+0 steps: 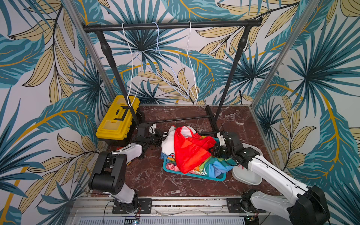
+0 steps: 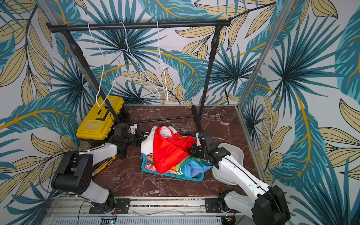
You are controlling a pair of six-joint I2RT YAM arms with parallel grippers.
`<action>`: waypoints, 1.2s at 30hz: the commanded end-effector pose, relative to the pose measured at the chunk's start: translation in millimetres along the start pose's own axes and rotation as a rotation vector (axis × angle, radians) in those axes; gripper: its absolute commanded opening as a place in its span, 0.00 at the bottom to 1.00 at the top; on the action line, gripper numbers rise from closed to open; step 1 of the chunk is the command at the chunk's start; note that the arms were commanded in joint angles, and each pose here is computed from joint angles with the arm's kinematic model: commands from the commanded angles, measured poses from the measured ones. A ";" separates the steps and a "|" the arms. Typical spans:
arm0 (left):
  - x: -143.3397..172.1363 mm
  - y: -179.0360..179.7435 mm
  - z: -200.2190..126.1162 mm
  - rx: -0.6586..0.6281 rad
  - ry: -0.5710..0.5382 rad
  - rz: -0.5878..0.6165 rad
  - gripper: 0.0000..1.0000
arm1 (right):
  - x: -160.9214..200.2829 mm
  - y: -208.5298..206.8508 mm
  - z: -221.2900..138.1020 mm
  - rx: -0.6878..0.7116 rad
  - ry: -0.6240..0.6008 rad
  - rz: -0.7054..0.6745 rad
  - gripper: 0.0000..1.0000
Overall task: Remove the clothespins securing jackets to the hanger
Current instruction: Adjust the jacket in the basket.
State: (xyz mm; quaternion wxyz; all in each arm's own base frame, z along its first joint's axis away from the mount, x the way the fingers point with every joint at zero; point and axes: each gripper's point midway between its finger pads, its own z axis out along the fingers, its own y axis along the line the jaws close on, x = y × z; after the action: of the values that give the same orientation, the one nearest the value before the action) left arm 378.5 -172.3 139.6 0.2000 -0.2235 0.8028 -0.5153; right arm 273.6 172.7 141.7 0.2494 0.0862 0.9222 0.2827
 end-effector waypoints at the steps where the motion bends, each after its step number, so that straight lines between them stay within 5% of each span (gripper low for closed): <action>1: 22.6 -50.2 -19.3 0.128 0.037 0.174 0.00 | -5.6 3.5 -1.8 0.004 -0.006 -0.029 0.00; 7: 61.3 -78.4 -42.8 0.036 0.059 0.395 0.00 | -12.6 24.5 4.9 -0.047 0.005 -0.059 0.00; 12: 85.6 -92.9 -54.8 0.034 0.108 0.462 0.00 | -14.4 53.0 17.8 -0.100 0.025 -0.092 0.00; 22: 144.6 -48.5 -8.7 -0.142 0.310 0.580 0.00 | 0.7 70.9 61.1 -0.156 0.092 -0.068 0.00; 25: 152.8 -25.5 7.7 -0.213 0.349 0.591 0.00 | -8.7 56.9 40.0 -0.056 0.033 -0.102 0.21; 27: 157.8 -12.6 15.0 -0.249 0.370 0.597 0.00 | -19.4 51.4 19.0 0.000 -0.025 -0.119 0.45; 31: 161.3 14.2 23.2 -0.344 0.369 0.616 0.00 | -35.8 53.5 -23.8 0.039 -0.110 -0.155 0.68; 36: 158.6 42.0 25.2 -0.438 0.354 0.621 0.00 | -40.6 28.7 -72.0 0.140 -0.157 -0.143 0.70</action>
State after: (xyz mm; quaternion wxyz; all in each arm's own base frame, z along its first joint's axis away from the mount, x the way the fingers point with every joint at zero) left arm 265.7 -285.4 120.0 0.1801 0.0916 0.9153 -0.3485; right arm 290.3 188.5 243.4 0.3549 0.0422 0.8944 0.2687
